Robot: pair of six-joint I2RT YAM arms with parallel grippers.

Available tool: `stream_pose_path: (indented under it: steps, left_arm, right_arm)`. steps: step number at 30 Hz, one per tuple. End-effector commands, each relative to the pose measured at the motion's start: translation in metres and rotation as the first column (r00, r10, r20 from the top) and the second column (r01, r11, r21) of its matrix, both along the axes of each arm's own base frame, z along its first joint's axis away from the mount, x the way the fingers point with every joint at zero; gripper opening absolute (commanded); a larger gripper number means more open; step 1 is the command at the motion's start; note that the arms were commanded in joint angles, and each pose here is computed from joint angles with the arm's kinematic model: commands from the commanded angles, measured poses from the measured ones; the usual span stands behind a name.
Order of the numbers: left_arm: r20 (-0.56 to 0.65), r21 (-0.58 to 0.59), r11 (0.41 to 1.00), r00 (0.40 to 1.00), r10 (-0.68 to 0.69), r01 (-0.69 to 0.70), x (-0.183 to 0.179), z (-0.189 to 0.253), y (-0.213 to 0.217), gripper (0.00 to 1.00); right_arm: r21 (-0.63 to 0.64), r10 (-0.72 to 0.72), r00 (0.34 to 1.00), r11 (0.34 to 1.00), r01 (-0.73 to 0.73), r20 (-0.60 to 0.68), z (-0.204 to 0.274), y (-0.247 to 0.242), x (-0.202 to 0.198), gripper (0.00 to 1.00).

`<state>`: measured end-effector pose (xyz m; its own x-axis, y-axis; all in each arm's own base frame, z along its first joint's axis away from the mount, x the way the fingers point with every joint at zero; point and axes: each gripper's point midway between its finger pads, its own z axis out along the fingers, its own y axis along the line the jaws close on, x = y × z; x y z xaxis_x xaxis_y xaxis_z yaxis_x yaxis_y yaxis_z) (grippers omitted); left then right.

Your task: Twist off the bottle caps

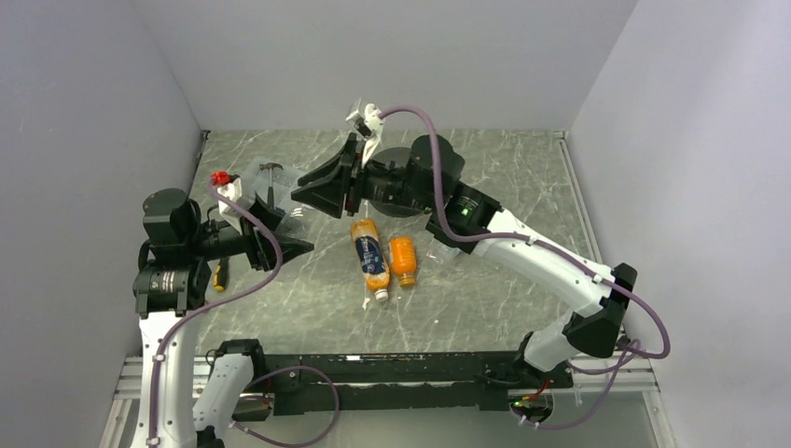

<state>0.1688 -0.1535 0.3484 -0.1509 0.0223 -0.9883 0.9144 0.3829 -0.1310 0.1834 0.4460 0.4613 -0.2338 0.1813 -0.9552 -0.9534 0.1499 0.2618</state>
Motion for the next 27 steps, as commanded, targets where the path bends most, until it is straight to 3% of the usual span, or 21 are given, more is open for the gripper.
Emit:
stream_pose_path:
  steps: [1,7,11,14,18,23,27]
  left_arm:
    - [-0.111,-0.112,0.969,0.967,-0.231,0.219,-0.041,0.030,-0.013,0.22]
    - [-0.060,-0.098,0.971,0.972,-0.227,0.220,-0.051,0.034,-0.014,0.22]
    - [-0.059,-0.093,0.972,0.973,-0.222,0.216,-0.051,0.033,-0.014,0.21]
    - [-0.034,-0.068,0.979,0.980,-0.194,0.191,-0.046,0.030,-0.013,0.20]
    - [0.005,-0.030,0.989,0.990,-0.143,0.143,-0.036,0.022,-0.010,0.19]
    - [0.051,0.020,0.999,0.998,-0.044,0.043,-0.018,0.011,-0.003,0.19]
    - [0.113,0.066,0.994,0.991,0.078,-0.085,0.003,0.002,0.008,0.19]
  right_arm:
    - [0.114,0.314,0.927,0.933,-0.342,0.207,0.048,-0.020,-0.058,0.12]
    - [0.119,0.471,0.865,0.862,-0.493,0.176,0.042,-0.024,-0.072,0.12]
    - [0.129,0.463,0.876,0.868,-0.479,0.137,0.040,-0.021,-0.063,0.19]
    - [0.087,0.333,0.940,0.937,-0.338,0.066,0.034,-0.008,-0.037,0.70]
    - [0.048,0.143,0.989,0.989,-0.142,-0.019,0.026,-0.006,-0.005,0.98]
    - [0.069,-0.048,0.997,0.996,0.052,-0.063,0.035,-0.027,0.009,1.00]
    - [0.001,-0.189,0.975,0.982,0.191,-0.116,0.027,-0.033,0.020,1.00]
